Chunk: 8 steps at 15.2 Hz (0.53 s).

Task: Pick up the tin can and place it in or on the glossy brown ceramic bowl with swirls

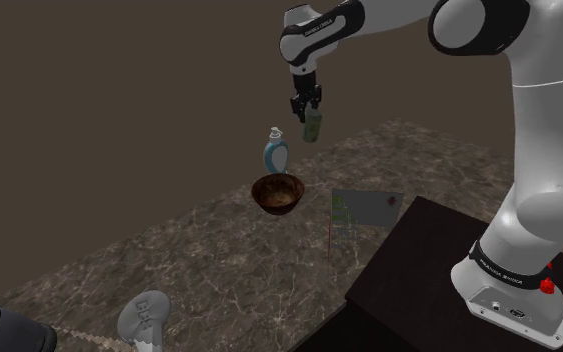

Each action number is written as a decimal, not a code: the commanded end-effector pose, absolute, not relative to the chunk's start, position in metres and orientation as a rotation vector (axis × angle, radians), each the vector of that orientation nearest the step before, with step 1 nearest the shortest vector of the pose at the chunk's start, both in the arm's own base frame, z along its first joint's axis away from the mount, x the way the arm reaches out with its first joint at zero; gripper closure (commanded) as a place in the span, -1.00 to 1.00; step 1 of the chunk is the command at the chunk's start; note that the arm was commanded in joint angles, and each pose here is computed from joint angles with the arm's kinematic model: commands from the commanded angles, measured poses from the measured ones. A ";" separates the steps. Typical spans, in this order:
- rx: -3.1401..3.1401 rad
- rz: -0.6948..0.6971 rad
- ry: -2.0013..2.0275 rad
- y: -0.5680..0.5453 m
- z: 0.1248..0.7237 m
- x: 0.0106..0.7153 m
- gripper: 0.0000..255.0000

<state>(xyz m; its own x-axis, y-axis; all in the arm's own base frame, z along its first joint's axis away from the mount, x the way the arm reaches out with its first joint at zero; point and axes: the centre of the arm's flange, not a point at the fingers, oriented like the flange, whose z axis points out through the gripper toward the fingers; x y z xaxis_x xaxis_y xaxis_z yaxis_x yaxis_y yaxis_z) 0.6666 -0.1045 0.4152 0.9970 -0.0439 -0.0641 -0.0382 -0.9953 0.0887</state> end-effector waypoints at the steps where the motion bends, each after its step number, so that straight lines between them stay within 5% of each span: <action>1: 3.051 -0.100 -0.064 -0.077 0.417 0.662 1.00; 8: 3.051 -0.100 -0.064 0.015 0.426 0.655 1.00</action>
